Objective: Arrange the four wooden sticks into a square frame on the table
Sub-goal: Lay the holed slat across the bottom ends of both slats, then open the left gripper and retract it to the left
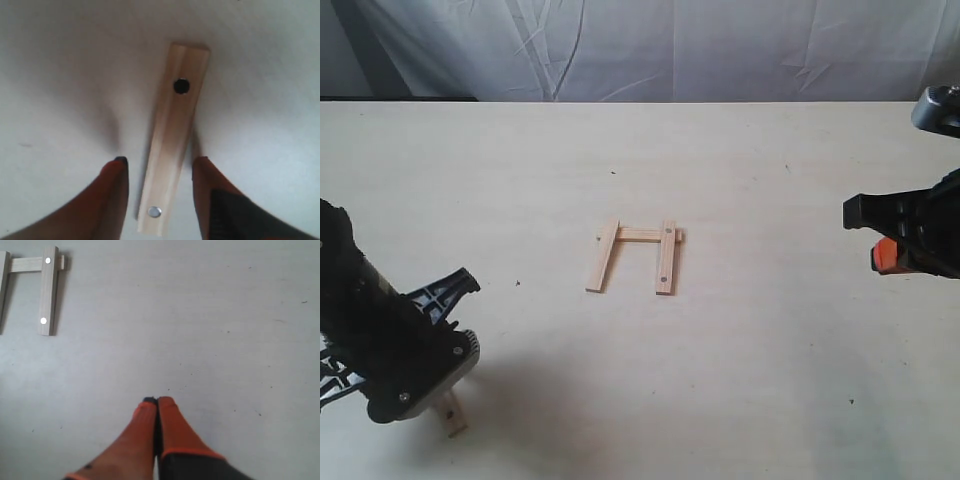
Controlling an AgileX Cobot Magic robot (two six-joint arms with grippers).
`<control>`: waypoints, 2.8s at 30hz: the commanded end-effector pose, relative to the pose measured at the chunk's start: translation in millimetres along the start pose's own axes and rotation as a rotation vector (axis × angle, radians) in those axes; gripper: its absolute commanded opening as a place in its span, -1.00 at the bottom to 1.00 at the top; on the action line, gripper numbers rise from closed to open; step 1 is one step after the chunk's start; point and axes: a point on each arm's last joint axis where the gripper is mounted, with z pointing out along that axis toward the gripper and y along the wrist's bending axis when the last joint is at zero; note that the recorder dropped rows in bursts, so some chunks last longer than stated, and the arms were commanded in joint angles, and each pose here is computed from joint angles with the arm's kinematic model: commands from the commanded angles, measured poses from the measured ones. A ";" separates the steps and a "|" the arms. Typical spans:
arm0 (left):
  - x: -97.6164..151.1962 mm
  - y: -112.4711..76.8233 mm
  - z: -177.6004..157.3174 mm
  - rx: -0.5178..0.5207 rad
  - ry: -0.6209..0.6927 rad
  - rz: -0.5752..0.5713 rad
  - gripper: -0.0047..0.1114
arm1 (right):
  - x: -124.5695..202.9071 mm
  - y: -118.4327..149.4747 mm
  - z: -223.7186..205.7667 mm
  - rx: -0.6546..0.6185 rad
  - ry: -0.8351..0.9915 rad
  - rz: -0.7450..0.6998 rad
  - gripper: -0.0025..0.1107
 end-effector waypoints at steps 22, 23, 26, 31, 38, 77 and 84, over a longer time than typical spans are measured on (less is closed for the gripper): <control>-7.2 10.3 -11.4 -0.101 -0.059 -0.146 -0.78 | 0.0 -1.4 -1.3 0.001 -0.015 -0.007 -0.96; -10.7 22.0 -27.3 -0.202 -0.118 -0.292 -0.91 | 0.2 -1.2 -1.3 -0.001 -0.013 -0.005 -0.96; -10.3 52.4 -63.8 -0.363 -0.237 -0.589 -0.92 | 0.5 -1.0 -1.3 -0.004 -0.009 -0.002 -0.96; -12.4 101.7 -83.5 -0.273 -0.095 -0.681 -0.92 | -11.2 3.3 -16.7 0.023 0.008 -0.079 -0.96; -46.0 160.8 -47.4 -0.160 -0.034 -0.563 -0.92 | -17.6 4.5 -20.0 0.027 -0.035 -0.099 -0.96; -55.0 204.4 -4.6 -0.184 -0.069 -0.797 -0.40 | -21.6 6.7 -20.2 0.004 -0.079 -0.079 -0.96; -51.3 191.1 -52.8 -0.186 -0.050 -1.098 -0.92 | -19.2 4.1 -14.8 0.012 -0.100 -0.166 -0.96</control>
